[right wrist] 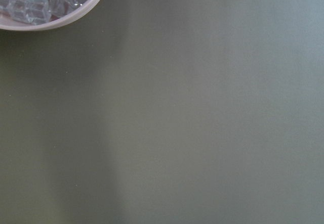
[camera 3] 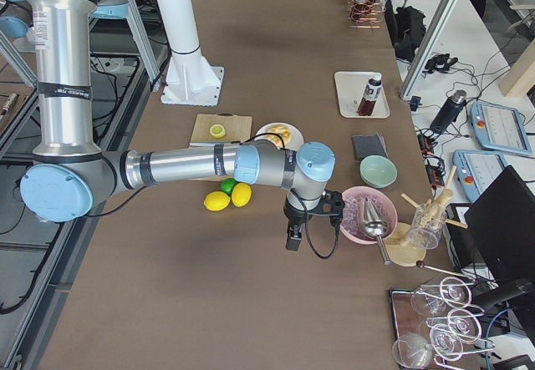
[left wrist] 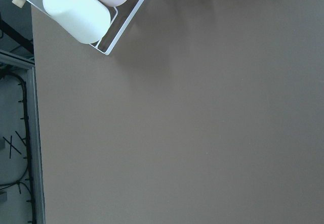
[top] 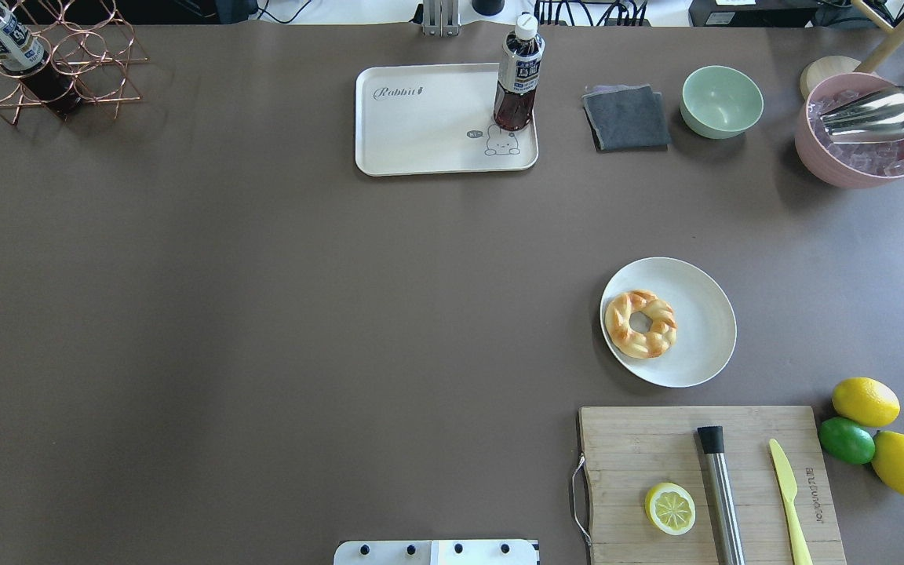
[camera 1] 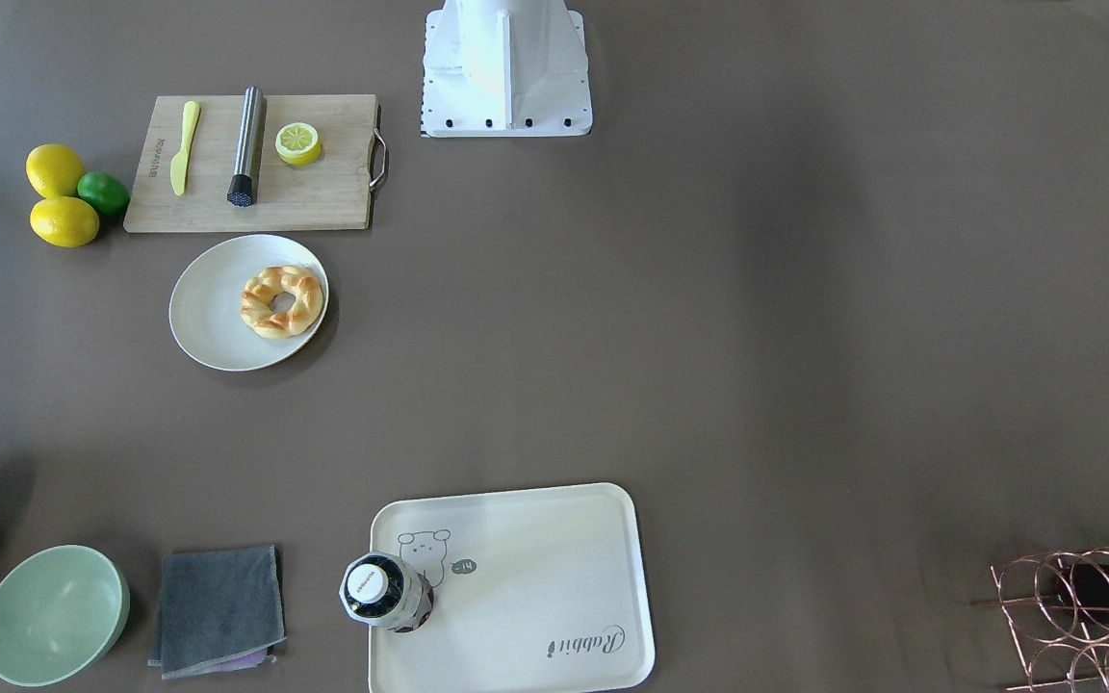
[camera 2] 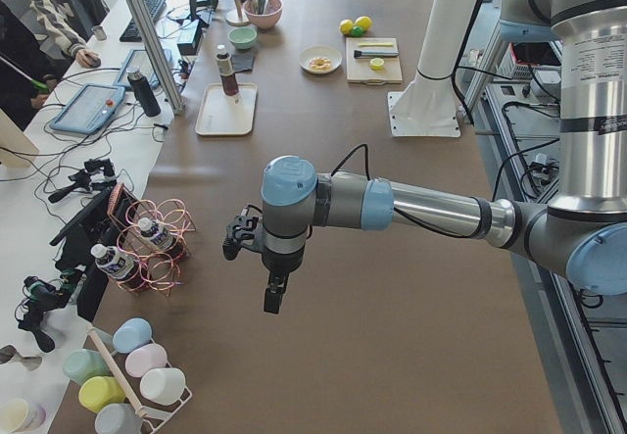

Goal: Place donut on tray

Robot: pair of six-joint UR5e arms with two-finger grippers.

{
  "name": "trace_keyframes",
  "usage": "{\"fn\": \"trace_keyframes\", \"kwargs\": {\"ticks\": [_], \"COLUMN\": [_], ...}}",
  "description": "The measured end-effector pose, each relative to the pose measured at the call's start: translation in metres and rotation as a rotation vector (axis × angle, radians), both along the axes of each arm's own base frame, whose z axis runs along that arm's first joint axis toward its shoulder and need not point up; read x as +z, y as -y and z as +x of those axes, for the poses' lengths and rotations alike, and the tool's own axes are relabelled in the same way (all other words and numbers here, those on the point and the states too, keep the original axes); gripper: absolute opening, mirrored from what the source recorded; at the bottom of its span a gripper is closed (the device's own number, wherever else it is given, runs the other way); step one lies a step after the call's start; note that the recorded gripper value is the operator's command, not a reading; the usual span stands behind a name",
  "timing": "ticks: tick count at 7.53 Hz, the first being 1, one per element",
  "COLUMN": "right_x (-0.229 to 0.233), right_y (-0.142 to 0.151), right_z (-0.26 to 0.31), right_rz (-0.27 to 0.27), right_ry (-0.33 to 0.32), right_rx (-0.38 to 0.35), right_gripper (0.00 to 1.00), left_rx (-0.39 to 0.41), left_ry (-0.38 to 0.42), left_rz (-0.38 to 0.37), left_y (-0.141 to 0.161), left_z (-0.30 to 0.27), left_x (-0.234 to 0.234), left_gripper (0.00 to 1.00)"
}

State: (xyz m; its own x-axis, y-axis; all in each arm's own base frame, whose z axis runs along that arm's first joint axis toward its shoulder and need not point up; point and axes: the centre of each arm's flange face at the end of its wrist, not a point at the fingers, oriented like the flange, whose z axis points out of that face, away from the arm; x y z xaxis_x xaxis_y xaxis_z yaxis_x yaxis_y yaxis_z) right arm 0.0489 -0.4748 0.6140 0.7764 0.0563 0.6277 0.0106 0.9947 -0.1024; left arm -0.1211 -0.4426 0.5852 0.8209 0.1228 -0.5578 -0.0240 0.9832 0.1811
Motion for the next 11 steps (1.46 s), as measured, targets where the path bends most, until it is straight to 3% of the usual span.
{"fn": "trace_keyframes", "kwargs": {"ticks": [5, 11], "right_x": [0.002, -0.001], "right_y": [-0.008, -0.009], "right_z": [0.015, 0.015], "right_rz": [-0.003, 0.0], "right_ry": [0.017, 0.033], "right_rx": [0.031, 0.036], "right_gripper": [1.0, 1.0], "left_rx": [0.006, -0.038], "left_ry": [0.002, 0.002], "left_rz": [0.008, -0.018], "left_y": [0.015, -0.004], "left_z": [0.002, -0.015], "left_x": [-0.002, 0.014], "left_gripper": [0.98, 0.98]}}
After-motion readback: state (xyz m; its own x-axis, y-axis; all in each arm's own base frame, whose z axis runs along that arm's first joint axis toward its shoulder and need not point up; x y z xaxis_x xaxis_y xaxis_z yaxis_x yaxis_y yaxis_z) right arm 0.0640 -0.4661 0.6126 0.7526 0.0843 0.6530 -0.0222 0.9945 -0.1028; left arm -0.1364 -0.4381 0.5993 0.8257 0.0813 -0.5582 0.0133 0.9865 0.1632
